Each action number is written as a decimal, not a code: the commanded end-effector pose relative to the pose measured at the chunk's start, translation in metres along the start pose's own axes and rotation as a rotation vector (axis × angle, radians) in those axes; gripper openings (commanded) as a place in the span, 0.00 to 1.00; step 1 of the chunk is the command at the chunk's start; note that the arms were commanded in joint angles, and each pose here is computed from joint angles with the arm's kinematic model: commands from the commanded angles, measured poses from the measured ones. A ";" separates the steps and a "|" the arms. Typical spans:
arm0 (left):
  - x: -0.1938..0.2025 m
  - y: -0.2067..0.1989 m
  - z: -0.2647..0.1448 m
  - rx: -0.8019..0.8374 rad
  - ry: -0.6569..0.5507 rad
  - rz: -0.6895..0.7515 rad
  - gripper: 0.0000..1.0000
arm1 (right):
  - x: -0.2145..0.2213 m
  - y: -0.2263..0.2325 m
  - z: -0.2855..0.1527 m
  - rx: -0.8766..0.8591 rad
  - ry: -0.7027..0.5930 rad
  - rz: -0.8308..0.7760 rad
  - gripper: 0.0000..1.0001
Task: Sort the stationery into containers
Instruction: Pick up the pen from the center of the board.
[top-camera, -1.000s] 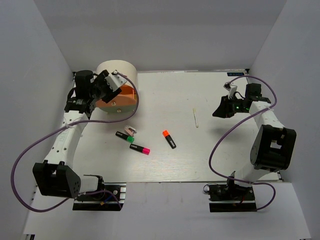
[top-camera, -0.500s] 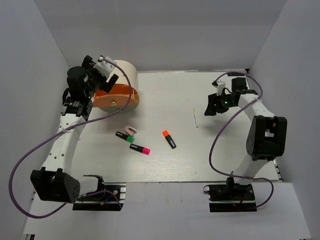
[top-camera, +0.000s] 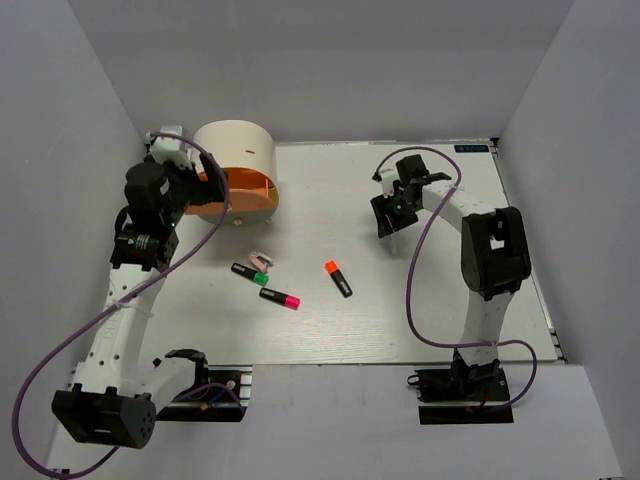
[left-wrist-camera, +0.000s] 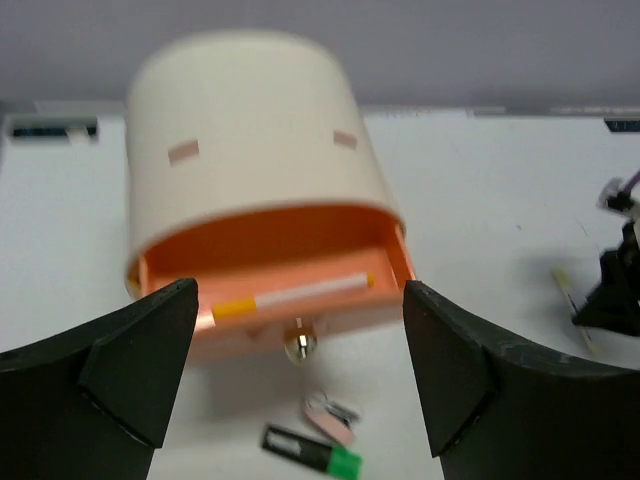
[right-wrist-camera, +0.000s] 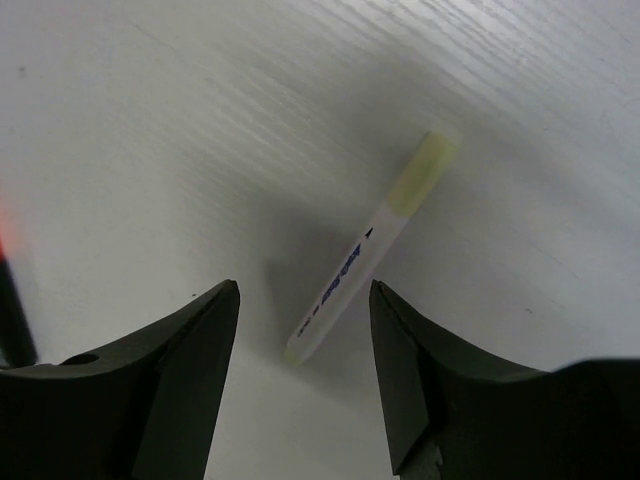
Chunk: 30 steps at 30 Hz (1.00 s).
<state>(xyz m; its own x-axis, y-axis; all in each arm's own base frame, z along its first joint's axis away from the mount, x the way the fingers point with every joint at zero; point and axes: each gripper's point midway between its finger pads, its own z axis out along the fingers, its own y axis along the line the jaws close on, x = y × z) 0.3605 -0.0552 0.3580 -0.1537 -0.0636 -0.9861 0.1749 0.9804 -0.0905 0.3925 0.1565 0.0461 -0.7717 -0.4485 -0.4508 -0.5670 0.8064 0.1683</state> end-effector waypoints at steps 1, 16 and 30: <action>0.056 -0.001 -0.015 -0.066 0.132 -0.247 0.93 | -0.011 -0.024 0.002 0.134 -0.003 0.049 0.59; 0.190 -0.011 -0.029 -0.157 0.420 -0.602 0.99 | 0.011 -0.020 0.027 0.118 0.092 -0.005 0.24; 0.215 -0.026 -0.029 -0.098 0.411 -0.731 0.99 | -0.135 0.078 -0.090 -0.301 -0.343 -0.518 0.00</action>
<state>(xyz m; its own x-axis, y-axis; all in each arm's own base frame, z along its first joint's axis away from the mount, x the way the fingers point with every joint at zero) 0.2901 -0.0814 0.1390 -0.5728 -0.6074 -0.5504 -0.2318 0.7641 -0.6020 0.4234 0.1996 0.1041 -0.5276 -0.6148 -0.5863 -0.8134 0.5646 0.1400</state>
